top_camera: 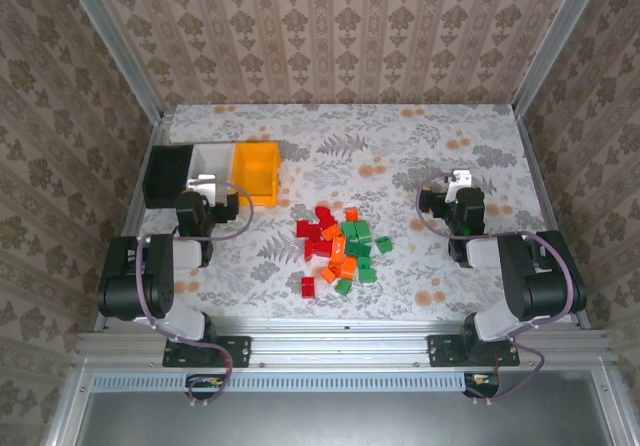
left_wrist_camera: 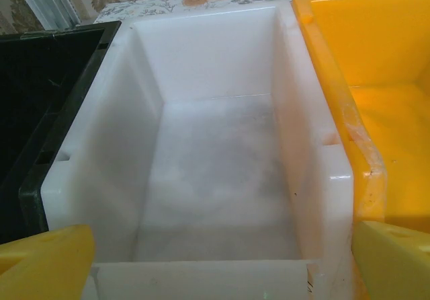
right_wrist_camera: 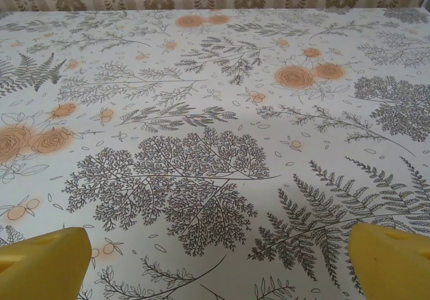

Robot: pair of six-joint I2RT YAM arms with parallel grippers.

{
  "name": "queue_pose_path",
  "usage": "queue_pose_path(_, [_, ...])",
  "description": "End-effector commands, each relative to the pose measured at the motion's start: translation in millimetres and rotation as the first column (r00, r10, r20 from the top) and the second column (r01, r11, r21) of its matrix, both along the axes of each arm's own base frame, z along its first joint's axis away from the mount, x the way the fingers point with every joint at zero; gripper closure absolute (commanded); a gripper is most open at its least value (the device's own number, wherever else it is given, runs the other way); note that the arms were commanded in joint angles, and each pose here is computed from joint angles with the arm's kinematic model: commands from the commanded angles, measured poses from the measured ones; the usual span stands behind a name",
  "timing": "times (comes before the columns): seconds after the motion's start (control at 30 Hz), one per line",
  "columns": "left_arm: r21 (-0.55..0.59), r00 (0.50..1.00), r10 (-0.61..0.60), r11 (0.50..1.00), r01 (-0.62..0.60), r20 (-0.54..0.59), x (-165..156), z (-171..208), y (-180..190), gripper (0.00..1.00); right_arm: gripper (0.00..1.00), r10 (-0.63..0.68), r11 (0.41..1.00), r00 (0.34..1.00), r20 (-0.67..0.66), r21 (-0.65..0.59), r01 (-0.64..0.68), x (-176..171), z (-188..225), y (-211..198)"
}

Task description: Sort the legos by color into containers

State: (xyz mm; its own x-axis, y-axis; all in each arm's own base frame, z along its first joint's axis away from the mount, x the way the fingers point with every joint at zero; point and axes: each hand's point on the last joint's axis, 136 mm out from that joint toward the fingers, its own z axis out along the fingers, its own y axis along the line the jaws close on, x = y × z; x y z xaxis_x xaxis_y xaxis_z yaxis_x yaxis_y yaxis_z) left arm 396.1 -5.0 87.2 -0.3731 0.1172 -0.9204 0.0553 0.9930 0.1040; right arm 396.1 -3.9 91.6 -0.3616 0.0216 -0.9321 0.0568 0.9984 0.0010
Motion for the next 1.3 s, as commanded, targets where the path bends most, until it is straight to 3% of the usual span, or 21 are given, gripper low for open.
queue_pose_path(0.0, [-0.021, 1.0, -0.004, 1.0, 0.005, 0.02, 4, 7, -1, 0.0, 0.0, 0.014, 1.0, 1.0, 0.015, 0.003, -0.014, 5, 6, 2])
queue_pose_path(1.03, [-0.014, 1.0, 0.01, 1.0, -0.01, 0.027, 4, 9, 1, 0.0, 0.0, 0.016, 1.0, 1.0, 0.013, 0.011, -0.016, 5, 6, 1])
queue_pose_path(1.13, [0.029, 1.0, 0.0, 1.0, 0.0, -0.01, 3, 33, -7, 0.0, 0.0, -0.042, 0.999, 0.999, 0.012, -0.011, 0.042, 5, 16, -5])
queue_pose_path(1.27, [0.043, 1.0, 0.011, 0.999, -0.012, 0.016, -7, 115, -25, 0.0, 0.0, -0.142, 0.99, 0.988, -0.061, -0.028, 0.141, 2, 88, -6])
